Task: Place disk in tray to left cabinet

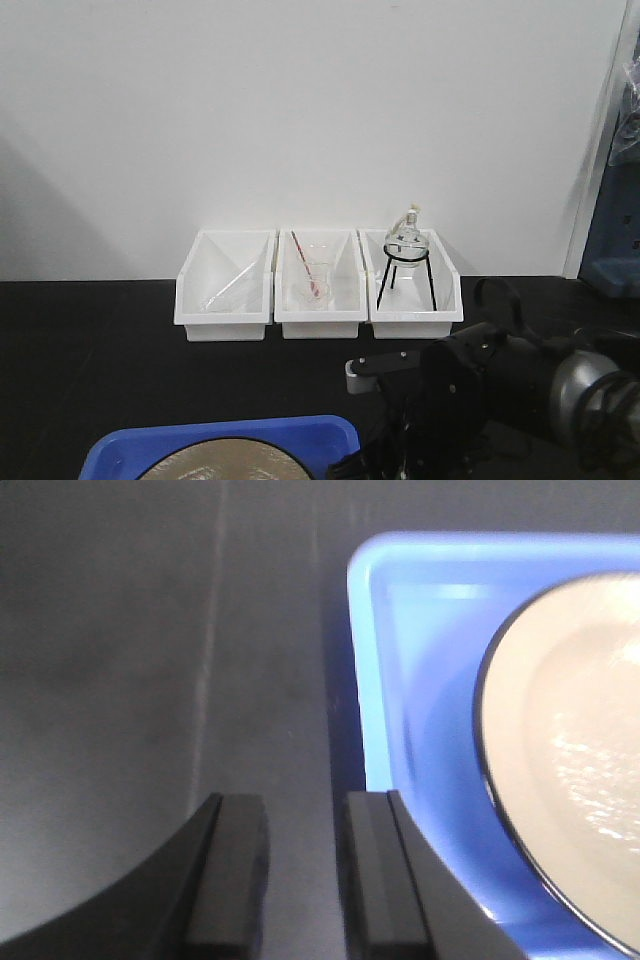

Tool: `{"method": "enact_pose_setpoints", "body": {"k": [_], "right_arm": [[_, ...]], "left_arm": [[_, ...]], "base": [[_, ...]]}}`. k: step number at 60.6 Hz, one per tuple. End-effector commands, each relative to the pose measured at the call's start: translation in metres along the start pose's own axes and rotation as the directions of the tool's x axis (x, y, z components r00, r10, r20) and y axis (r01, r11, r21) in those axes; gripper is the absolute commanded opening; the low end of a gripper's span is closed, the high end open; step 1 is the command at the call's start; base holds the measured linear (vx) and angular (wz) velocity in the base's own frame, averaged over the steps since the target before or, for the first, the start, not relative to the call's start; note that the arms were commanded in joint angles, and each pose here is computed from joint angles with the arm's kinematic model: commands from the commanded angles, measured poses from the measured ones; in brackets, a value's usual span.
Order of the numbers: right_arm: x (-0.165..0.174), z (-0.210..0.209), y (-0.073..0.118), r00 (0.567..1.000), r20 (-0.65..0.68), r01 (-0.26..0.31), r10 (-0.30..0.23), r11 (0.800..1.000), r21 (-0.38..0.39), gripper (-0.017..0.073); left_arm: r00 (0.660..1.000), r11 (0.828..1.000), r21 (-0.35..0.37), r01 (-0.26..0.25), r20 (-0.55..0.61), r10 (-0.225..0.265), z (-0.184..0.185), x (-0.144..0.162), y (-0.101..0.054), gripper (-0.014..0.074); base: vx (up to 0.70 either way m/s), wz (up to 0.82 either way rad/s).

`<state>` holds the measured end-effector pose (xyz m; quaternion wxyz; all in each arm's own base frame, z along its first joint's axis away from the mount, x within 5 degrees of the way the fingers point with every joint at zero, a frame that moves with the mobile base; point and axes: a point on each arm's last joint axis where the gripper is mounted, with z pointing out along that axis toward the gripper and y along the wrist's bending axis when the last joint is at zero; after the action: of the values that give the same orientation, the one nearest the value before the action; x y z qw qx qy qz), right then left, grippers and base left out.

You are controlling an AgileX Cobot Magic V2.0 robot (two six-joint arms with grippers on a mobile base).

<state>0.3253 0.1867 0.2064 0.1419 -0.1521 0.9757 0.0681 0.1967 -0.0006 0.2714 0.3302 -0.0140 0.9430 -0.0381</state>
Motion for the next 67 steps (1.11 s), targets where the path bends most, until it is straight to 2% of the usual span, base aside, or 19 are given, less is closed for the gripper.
{"method": "enact_pose_setpoints", "body": {"k": [1,11,12,17,22,26,44,49,60,67], "right_arm": [[-0.014,-0.011,0.002,0.995,0.103,-0.007,0.012,0.999,-0.054,0.0584],[-0.021,0.003,-0.018,0.986,0.098,-0.123,0.133,0.987,-0.1,0.0584],[-0.022,0.004,-0.021,0.983,0.097,-0.142,0.154,0.982,-0.121,0.0584],[-0.024,0.006,-0.026,0.984,0.1,-0.132,0.15,0.978,-0.163,0.0579],[-0.025,0.01,-0.024,0.986,0.103,-0.109,0.132,0.974,-0.2,0.0567],[-0.026,0.013,-0.022,0.985,0.101,-0.114,0.139,0.969,-0.217,0.0558],[-0.025,0.03,-0.022,0.986,0.073,-0.133,0.153,0.966,-0.219,0.0535],[-0.027,0.03,-0.022,0.983,0.085,-0.139,0.162,0.964,-0.226,0.0535],[-0.025,0.034,-0.021,0.986,0.07,-0.133,0.153,0.964,-0.229,0.0535],[-0.026,0.034,-0.02,0.983,0.076,-0.142,0.164,0.96,-0.24,0.0535]], "left_arm": [[0.999,0.999,0.049,-0.003,0.049,0.0,0.008,-0.024,-0.005,0.0335],[1.0,0.991,0.137,-0.002,0.027,-0.002,0.037,-0.039,-0.011,0.0335],[1.0,0.99,0.144,-0.004,0.026,0.0,0.04,-0.041,-0.011,0.0335],[1.0,0.987,0.16,-0.015,0.026,0.011,0.052,-0.045,-0.012,0.0335],[1.0,0.986,0.164,-0.019,-0.001,0.019,0.066,-0.043,-0.011,0.0335],[0.999,0.986,0.164,-0.019,-0.036,0.026,0.077,-0.04,-0.01,0.0335],[0.988,0.987,0.161,-0.011,-0.153,0.036,0.114,-0.028,-0.007,0.0335],[0.984,0.987,0.159,0.001,-0.178,0.028,0.122,-0.025,-0.006,0.0335],[0.975,0.981,0.177,0.076,-0.221,-0.036,0.14,-0.025,-0.007,0.0335],[0.971,0.98,0.183,0.078,-0.238,-0.033,0.149,-0.026,-0.01,0.0335]], "base": [[0.0,0.0],[0.0,0.0],[0.0,0.0],[0.0,0.0],[0.0,0.0],[0.0,0.0],[0.0,0.0],[0.0,0.0],[0.0,0.0],[0.0,0.0]]}}
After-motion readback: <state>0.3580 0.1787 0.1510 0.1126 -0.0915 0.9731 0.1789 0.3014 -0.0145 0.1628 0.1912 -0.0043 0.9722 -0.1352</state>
